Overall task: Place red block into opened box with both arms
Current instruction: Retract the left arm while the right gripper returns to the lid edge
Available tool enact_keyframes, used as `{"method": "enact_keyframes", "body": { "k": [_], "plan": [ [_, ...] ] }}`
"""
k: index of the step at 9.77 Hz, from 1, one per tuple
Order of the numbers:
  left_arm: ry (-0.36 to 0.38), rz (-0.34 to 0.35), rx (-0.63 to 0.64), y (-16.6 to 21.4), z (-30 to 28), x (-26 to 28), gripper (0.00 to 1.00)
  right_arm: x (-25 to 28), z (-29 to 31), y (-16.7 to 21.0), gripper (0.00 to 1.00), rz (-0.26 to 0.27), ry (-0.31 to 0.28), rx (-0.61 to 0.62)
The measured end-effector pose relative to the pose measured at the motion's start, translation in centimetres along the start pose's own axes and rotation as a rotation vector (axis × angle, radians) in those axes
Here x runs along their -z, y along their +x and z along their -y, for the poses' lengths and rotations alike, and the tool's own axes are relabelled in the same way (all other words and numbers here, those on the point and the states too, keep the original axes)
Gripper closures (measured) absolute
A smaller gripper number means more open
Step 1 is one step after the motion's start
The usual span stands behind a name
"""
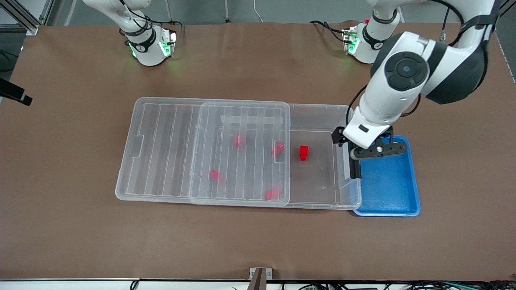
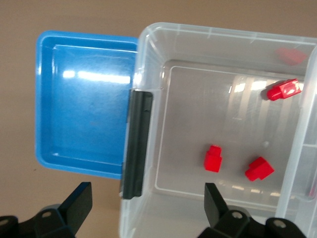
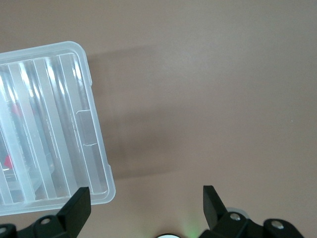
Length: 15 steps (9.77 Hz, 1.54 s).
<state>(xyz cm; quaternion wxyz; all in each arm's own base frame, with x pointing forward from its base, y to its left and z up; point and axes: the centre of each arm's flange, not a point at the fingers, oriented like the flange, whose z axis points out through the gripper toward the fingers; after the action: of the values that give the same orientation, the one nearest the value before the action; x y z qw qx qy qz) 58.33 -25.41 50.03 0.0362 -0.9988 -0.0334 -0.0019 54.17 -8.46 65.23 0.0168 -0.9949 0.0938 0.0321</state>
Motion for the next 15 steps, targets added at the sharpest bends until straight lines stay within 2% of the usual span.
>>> {"method": "enact_keyframes", "body": {
  "k": [5, 6, 7, 9, 10, 12, 13, 15],
  "plan": [
    [-0.006, -0.028, -0.03, 1.1, 4.3, 5.4, 0.0, 0.0, 0.1, 0.0, 0.0, 0.0, 0.0, 0.002],
    [0.002, -0.031, -0.03, 1.0, 5.2, 6.7, 0.0, -0.1, 0.1, -0.1, 0.0, 0.007, 0.0, 0.014],
    [0.005, -0.044, -0.035, 0.8, 5.9, 8.3, 0.0, -0.7, 0.0, 0.0, 0.04, 0.022, 0.0, 0.082],
    [0.006, -0.084, -0.067, -0.1, 6.0, 10.9, 0.0, -5.0, 0.0, 1.8, 0.36, 0.018, 0.003, 0.202],
    [0.01, -0.098, -0.087, -0.5, 6.1, 11.7, 0.0, -9.8, 1.1, 3.1, 0.5, 0.03, 0.001, 0.238],
    [-0.021, -0.099, -0.094, -0.5, 7.9, 12.9, 0.0, -20.1, 4.9, 4.4, 0.81, 0.094, -0.008, 0.313],
    [-0.039, -0.096, -0.093, -0.2, 9.5, 13.3, 0.0, -23.6, 6.4, 4.2, 0.96, 0.105, -0.013, 0.338],
    [-0.044, -0.096, -0.122, 0.0, 13.1, 14.0, 0.0, -28.3, 6.5, 3.2, 0.99, 0.099, -0.009, 0.34]
  ]
}}
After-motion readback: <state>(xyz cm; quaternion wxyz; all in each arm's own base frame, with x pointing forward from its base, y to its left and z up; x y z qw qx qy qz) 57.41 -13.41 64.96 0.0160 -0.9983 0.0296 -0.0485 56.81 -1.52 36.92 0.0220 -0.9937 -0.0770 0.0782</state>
